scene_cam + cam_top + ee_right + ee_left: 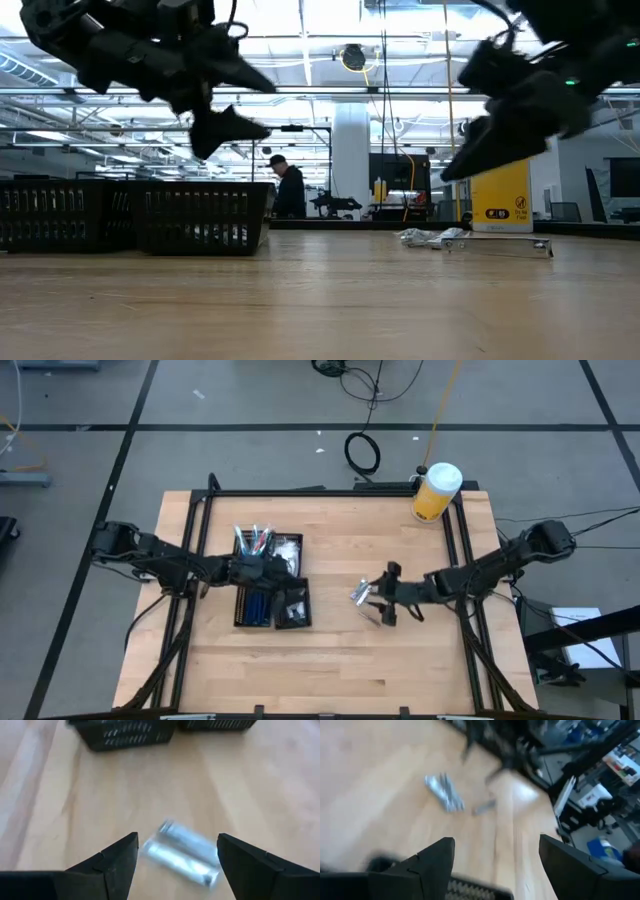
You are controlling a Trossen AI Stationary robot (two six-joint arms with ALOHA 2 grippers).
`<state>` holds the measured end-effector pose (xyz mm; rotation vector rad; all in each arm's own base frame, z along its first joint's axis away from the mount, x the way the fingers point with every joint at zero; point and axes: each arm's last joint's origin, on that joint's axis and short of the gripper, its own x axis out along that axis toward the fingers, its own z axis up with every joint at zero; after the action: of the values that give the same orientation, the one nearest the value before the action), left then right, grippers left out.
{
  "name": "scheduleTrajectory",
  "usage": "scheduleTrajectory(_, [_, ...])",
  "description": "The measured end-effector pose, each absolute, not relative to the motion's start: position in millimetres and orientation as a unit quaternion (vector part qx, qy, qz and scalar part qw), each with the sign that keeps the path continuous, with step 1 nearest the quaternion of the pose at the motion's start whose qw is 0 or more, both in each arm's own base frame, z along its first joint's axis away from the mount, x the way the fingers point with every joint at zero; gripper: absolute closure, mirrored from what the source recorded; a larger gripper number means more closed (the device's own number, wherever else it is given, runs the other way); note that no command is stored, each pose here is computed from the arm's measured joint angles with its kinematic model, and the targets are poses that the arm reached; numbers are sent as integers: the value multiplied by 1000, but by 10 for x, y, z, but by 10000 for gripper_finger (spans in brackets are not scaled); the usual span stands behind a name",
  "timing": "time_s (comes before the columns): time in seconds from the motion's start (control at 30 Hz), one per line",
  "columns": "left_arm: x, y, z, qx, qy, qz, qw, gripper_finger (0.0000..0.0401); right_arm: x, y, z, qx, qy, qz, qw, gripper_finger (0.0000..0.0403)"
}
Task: Pick & Place Travel size toiletries
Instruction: Put the nail cutter into the bottom right black bin
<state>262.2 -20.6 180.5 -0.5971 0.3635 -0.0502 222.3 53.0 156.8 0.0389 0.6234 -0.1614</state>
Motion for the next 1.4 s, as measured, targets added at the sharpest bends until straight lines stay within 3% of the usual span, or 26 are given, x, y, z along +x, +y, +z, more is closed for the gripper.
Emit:
scheduleTrajectory(0.4, [2680,60,2175,-145,-27,-14,989,124,2103,965,1332,59,358,-35,931,148])
scheduleTrajectory(0.67, [2782,257,2442,-30,-76,64,995,127,2117,976,1169,57,396,-30,916,148])
scheduleTrajectory(0.9, [2886,321,2621,-29,-69,73,994,132,2085,977,1143,59,420,-18,905,155])
scheduleTrajectory(1.4, [2893,335,2577,-72,-49,122,989,147,2100,928,1138,47,424,-22,904,327])
